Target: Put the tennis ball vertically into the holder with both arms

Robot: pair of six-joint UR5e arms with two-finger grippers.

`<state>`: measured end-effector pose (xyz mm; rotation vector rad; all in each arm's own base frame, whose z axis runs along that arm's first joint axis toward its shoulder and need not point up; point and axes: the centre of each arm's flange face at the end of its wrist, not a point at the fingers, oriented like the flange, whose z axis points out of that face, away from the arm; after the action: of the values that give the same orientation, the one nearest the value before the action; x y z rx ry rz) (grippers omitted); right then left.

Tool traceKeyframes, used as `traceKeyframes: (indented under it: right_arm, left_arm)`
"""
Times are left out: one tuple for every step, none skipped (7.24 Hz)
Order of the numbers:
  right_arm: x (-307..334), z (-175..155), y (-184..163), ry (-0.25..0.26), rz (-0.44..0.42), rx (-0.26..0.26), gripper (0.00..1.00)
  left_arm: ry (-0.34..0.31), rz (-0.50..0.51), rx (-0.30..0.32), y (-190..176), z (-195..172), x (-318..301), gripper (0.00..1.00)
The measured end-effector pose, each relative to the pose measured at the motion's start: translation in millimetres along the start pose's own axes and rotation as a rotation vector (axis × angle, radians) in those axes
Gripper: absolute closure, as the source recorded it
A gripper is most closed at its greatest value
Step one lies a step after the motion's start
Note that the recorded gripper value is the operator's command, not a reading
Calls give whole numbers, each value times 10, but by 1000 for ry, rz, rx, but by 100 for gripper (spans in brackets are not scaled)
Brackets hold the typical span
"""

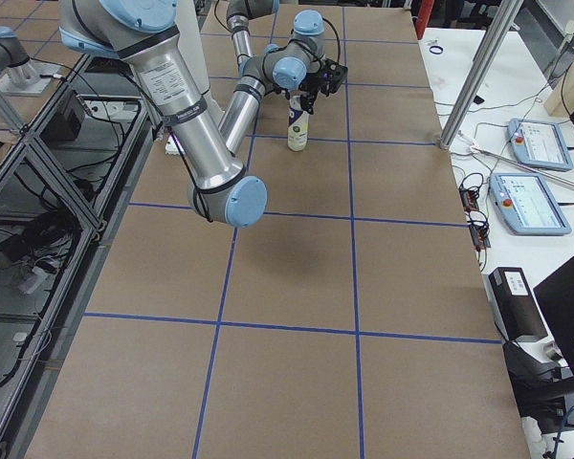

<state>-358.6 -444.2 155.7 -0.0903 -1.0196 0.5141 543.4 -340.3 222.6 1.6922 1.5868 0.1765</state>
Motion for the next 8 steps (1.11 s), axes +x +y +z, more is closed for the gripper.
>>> traceKeyframes:
  right_arm:
    - [91, -30, -188, 10, -22, 25, 2]
    - [196, -53, -394, 25, -48, 53, 2]
    - [323, -43, -595, 49, -91, 77, 2]
    - [436, -12, -804, 77, -136, 98, 2]
    - [531, 31, -1050, 109, -181, 118, 2]
    - [647, 54, -1345, 147, -238, 136, 2]
    - [814, 26, -1660, 185, -299, 151, 2]
    - [1018, -34, -1984, 223, -351, 159, 2]
  left_arm:
    - [-25, -11, 32, -53, -157, -73, 1]
    - [-55, -10, 59, -126, -394, -219, 1]
    - [-96, 9, 72, -240, -619, -464, 1]
    - [-156, 38, 51, -338, -734, -783, 2]
    - [-252, 66, -16, -448, -725, -1192, 17]
    - [-367, 69, -95, -575, -698, -1634, 18]
    - [-480, 54, -166, -682, -703, -2034, 18]
    - [-580, 49, -254, -767, -720, -2397, 18]
